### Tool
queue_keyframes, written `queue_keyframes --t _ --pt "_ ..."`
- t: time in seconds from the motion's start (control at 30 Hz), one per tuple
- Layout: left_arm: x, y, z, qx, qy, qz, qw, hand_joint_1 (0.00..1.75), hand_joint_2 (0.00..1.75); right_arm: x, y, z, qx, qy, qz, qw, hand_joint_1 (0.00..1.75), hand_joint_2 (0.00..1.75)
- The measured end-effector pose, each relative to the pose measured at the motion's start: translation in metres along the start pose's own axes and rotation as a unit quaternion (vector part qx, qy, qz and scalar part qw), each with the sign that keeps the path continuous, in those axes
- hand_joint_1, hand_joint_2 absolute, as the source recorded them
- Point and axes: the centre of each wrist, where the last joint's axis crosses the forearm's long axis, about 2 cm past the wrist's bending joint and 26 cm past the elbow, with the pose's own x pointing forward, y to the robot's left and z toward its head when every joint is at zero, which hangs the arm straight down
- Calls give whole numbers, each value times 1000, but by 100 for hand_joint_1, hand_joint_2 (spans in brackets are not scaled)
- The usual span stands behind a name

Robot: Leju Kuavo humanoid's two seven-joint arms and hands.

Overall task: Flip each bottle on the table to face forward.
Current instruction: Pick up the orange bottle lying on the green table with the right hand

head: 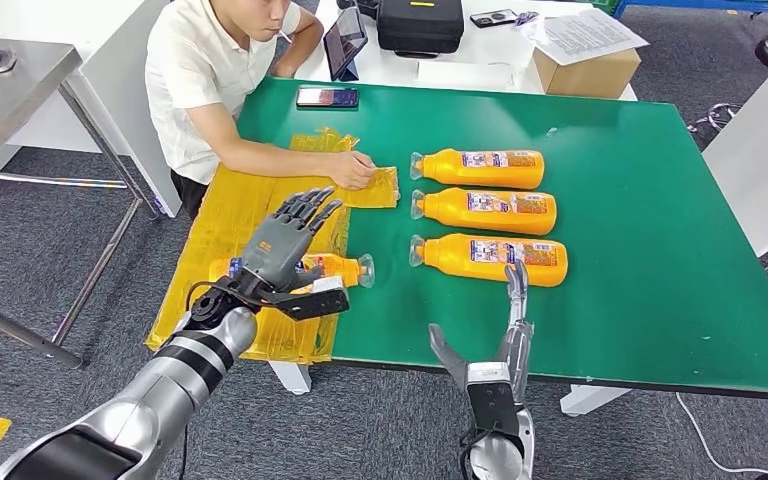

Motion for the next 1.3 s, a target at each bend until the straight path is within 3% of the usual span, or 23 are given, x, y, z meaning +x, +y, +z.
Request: queue_keyframes --t 0.3,0.43,0.6,0.7,0.77,0.83,0.93,0.97,1.03,1.07,1.17,1.23,1.3 --pt "4 -6 2 -18 -7 44 999 0 175 -1 1 2 4 3 -1 1000 0 175" --pt "16 -18 14 -14 9 178 984 0 175 -1 1 5 13 5 -3 1000 0 175" --pt "57 -30 36 53 61 473 878 0 175 -4 -5 13 23 -3 26 999 0 175" --pt "76 -30 49 86 77 607 786 0 175 -7 -12 14 23 -11 54 998 0 175" --pt "87 -29 60 106 85 681 720 0 175 -9 -20 14 3 11 37 999 0 87" --pt "95 -28 70 119 91 721 676 0 175 -12 -27 14 -19 48 -10 999 0 0" --pt "102 -26 80 129 96 743 650 0 175 -15 -35 16 -42 103 -87 990 0 131" --pt "105 -26 82 132 98 742 650 0 131 -16 -38 16 -50 114 -93 988 0 175" --pt "110 -28 86 140 104 728 663 0 44 -16 -44 16 -67 104 -47 991 0 175" --pt "112 -29 88 143 106 719 671 0 44 -16 -48 15 -68 80 3 994 0 175" --pt "119 -34 92 142 120 700 689 0 175 -16 -65 6 -12 -42 209 977 0 175" --pt "123 -40 93 132 134 695 694 0 175 -20 -79 3 42 -92 316 943 0 175" --pt "127 -48 96 115 145 691 698 0 175 -27 -96 3 75 -106 387 913 0 175"
